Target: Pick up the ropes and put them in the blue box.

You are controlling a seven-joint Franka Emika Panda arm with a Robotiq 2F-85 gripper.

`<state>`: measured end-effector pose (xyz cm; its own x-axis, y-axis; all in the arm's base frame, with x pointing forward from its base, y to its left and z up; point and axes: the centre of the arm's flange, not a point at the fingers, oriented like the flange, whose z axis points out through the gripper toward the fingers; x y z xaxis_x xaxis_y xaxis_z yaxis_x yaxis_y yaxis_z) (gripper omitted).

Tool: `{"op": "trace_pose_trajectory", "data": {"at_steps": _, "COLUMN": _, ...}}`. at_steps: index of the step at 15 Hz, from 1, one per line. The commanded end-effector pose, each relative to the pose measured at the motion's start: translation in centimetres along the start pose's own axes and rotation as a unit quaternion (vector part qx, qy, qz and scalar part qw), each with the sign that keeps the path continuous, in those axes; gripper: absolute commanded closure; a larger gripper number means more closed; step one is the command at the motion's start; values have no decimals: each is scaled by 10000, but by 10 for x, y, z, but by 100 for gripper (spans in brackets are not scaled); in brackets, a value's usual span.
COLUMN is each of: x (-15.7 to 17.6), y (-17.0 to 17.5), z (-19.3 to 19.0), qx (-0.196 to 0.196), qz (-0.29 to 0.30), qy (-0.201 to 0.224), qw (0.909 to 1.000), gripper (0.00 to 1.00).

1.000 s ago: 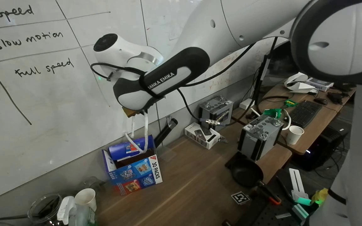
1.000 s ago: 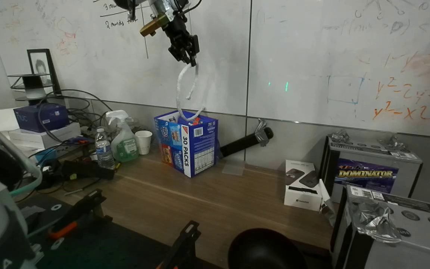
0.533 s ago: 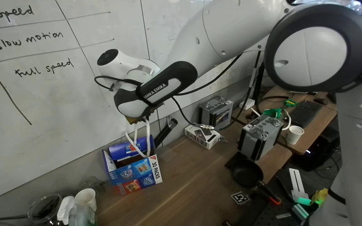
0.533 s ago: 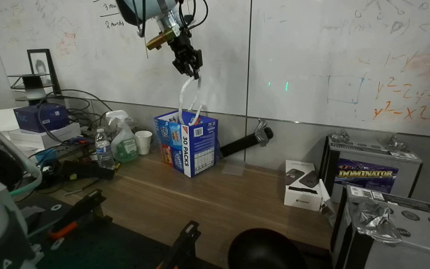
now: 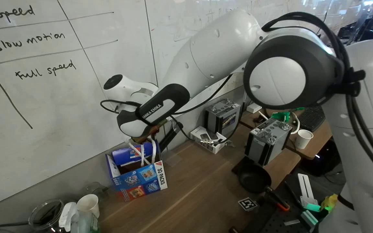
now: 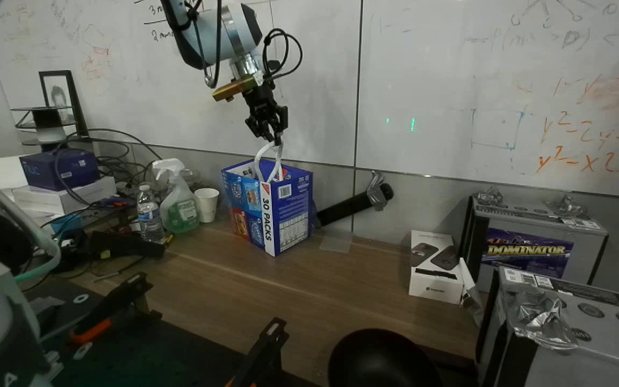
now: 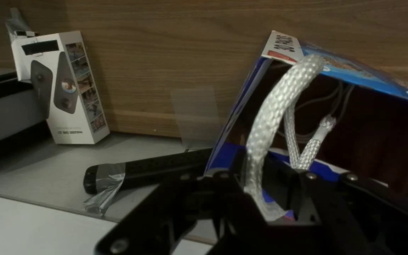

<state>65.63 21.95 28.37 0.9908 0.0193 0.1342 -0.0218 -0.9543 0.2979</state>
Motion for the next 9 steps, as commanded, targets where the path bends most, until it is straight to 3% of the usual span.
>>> {"op": "trace_pose_trajectory", "data": {"at_steps": 1, "x": 11, "y": -8, "z": 9, "qx": 101, "qz": -228, "qy": -181, "qw": 9995, "gripper": 95}}
{"op": "trace_pose_trajectory", "data": {"at_steps": 9, "x": 21, "y": -20, "z": 26, "qx": 266, "qz": -499, "qy": -244, "qw": 9981, "gripper": 95}}
